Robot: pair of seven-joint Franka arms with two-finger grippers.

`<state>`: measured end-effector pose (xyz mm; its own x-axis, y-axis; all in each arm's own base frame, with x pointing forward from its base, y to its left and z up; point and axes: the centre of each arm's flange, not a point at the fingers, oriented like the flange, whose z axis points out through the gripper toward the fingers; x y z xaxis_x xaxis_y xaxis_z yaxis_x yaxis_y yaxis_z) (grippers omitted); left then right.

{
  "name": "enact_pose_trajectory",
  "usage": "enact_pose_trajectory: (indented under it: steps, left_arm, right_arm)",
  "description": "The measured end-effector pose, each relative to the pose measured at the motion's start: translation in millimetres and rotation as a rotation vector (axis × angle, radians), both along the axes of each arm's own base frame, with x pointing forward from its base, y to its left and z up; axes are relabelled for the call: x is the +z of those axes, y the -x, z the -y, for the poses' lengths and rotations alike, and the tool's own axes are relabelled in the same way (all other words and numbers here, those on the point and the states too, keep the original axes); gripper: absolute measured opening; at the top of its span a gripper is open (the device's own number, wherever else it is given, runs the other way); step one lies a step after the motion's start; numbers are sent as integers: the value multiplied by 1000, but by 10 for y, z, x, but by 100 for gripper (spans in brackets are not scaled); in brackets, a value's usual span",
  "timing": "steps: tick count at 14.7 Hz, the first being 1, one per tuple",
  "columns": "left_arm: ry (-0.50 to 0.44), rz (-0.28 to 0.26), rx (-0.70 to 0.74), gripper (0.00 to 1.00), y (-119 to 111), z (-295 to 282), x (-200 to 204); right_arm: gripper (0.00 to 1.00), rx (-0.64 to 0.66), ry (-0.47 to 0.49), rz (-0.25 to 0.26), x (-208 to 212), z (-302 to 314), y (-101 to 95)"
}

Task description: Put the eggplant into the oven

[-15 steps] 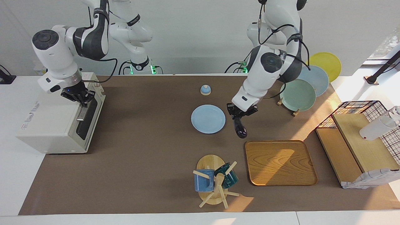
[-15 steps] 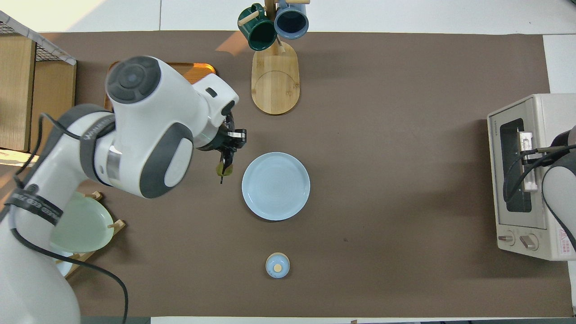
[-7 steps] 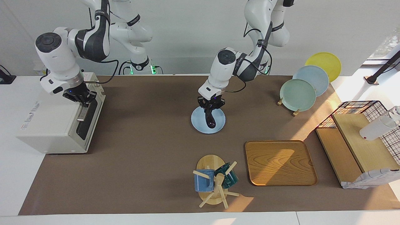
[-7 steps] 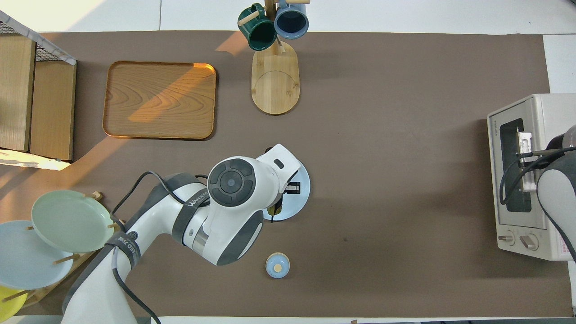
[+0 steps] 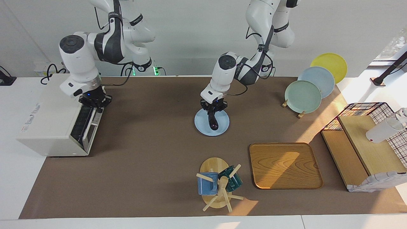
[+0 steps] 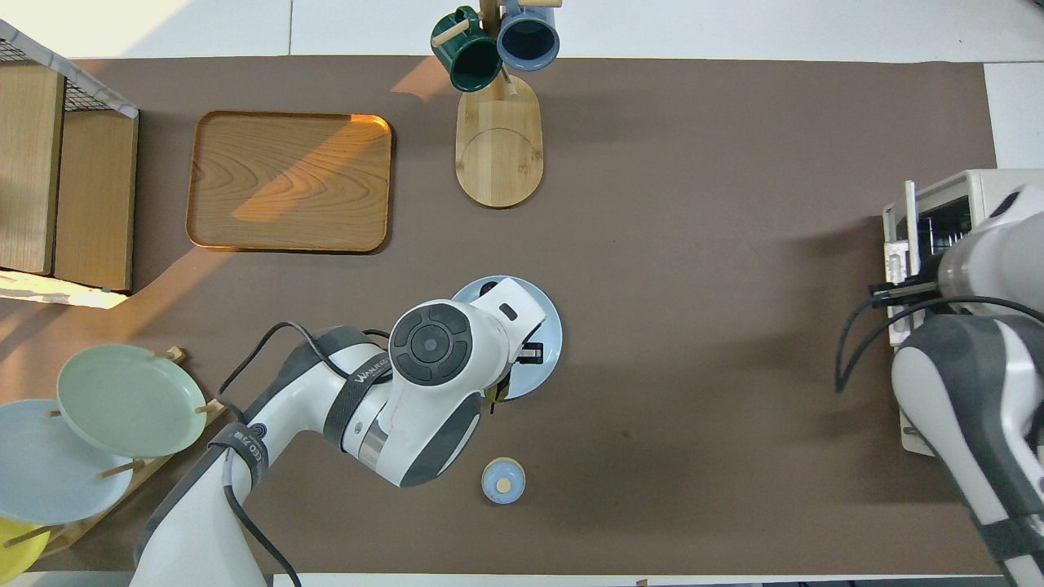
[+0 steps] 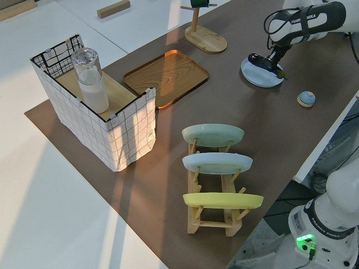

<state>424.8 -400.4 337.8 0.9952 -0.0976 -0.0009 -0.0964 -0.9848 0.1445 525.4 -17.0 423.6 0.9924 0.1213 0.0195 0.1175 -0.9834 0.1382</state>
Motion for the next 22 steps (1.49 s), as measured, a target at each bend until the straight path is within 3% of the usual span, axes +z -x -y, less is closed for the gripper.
enact_pose_trajectory:
  steps: [3,7,9,10,15,18,20,22]
  left_arm:
    - [-2,1,9,32,-34,-37,-3]
    - [-1,3,36,70,-147,-149,16]
    - [0,2,59,93,-278,-250,113]
    - [-3,-4,65,100,-380,-330,212]
    - [-5,-14,43,100,-1270,-1538,1194]
    - [-28,25,47,100,-1558,-2283,1578]
    - [-38,29,52,100,-1606,-2573,1782]
    - [-43,18,39,100,-1545,-2781,1977]
  right_arm:
    - [1,26,-12,21,-526,-317,-165]
    - [1,35,-18,12,-914,-424,-251]
    - [1,28,-20,6,-1040,-439,-267]
    - [1,23,-20,4,-1091,-443,-274]
    - [1,16,-26,30,-1085,-689,-319]
    - [1,-66,-123,55,-958,-1251,-330]
    - [18,-133,-207,59,-831,-1716,-306]
    - [37,-113,-226,49,-676,-2181,-244]
